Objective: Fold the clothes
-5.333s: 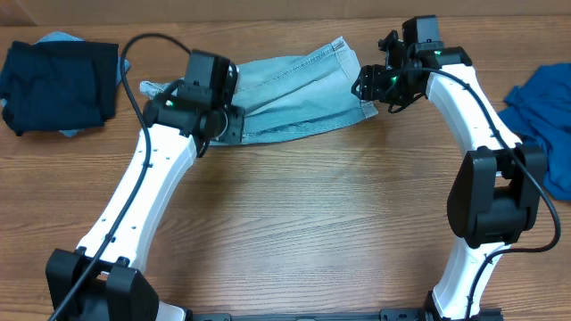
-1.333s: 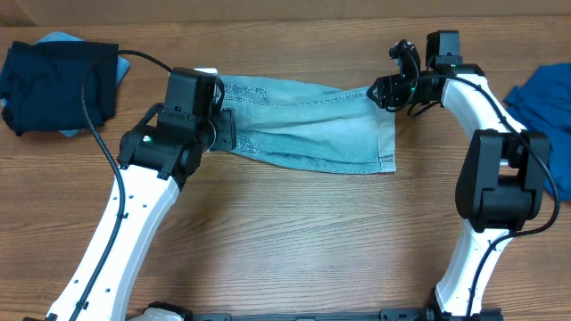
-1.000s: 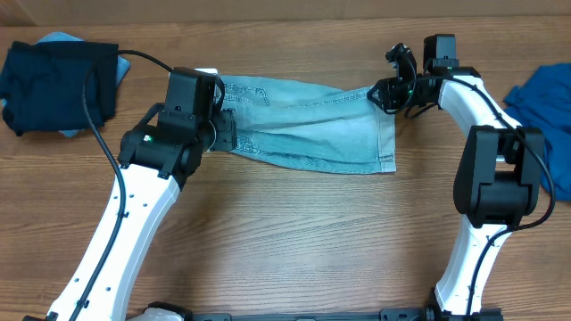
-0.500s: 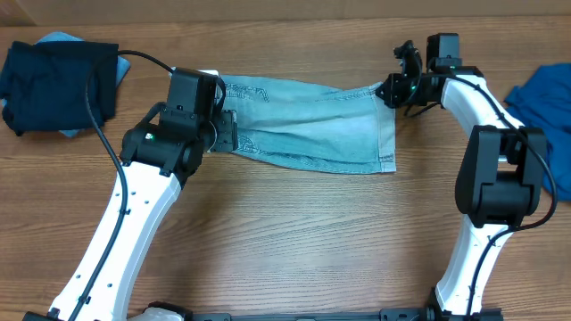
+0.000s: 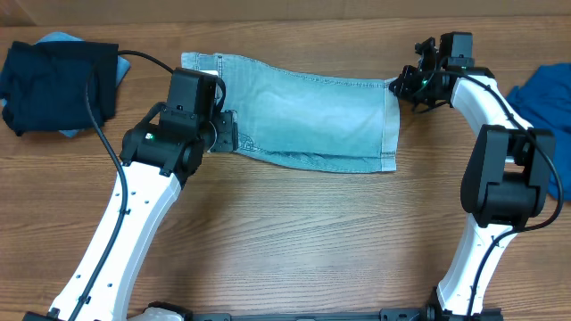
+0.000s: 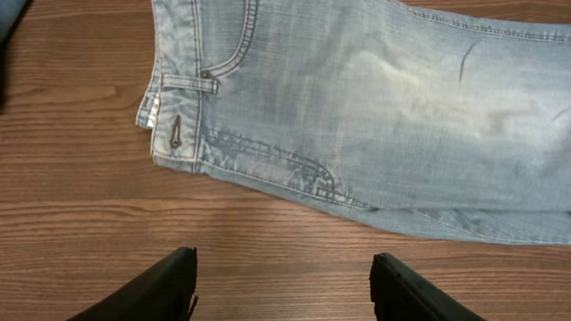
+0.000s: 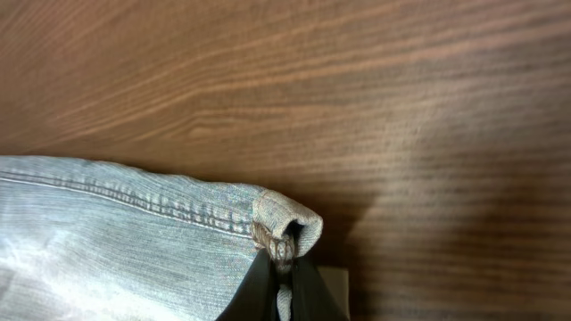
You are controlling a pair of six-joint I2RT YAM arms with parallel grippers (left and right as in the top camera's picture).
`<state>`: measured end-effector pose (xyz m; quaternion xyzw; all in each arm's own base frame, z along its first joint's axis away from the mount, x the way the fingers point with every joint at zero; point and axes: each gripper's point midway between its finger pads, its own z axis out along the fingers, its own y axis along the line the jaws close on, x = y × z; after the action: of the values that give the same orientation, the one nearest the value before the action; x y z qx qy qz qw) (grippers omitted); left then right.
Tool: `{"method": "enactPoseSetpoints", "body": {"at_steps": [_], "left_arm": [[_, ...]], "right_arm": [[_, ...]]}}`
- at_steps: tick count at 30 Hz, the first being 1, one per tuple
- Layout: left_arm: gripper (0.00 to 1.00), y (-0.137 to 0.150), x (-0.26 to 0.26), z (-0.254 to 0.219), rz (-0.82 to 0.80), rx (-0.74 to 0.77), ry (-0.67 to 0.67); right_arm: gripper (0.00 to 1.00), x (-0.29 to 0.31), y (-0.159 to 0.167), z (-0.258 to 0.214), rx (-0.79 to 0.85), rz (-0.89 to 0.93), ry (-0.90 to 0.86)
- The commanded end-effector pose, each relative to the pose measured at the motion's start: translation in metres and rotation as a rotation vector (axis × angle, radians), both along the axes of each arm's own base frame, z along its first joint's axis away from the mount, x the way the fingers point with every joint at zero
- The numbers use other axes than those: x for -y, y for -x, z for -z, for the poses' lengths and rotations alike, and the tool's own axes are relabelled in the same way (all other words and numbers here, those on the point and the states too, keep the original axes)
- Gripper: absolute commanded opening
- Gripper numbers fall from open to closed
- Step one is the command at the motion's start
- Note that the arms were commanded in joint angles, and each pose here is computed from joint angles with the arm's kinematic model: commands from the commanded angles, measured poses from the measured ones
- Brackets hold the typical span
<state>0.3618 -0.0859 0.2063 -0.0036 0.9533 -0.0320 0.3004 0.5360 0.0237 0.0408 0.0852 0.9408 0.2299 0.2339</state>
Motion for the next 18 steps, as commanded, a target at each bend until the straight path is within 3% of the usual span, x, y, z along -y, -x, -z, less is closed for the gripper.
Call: {"method": "enactPoseSetpoints", "body": {"at_steps": [1, 3, 5, 11, 18], "left_arm": [[0.66, -0.003, -0.001, -0.004, 0.002, 0.01, -0.011], [0.66, -0.003, -0.002, -0.003, -0.002, 0.009, -0.018], [0.66, -0.004, -0.007, -0.004, -0.018, 0.014, -0.038], [0.68, -0.006, -0.012, -0.005, -0.036, 0.025, -0.055], [0.67, -0.012, -0.024, 0.01, -0.071, -0.021, -0.045]], "right_arm": [[0.15, 0.017, -0.015, -0.011, 0.046, 0.057, 0.083], [0.43, 0.018, -0.011, -0.009, 0.029, 0.058, 0.08], [0.54, 0.017, -0.001, -0.005, -0.016, 0.056, 0.076], [0.6, 0.014, 0.028, -0.003, -0.157, 0.092, 0.044], [0.58, 0.003, 0.051, -0.066, -0.131, 0.072, 0.026]]}}
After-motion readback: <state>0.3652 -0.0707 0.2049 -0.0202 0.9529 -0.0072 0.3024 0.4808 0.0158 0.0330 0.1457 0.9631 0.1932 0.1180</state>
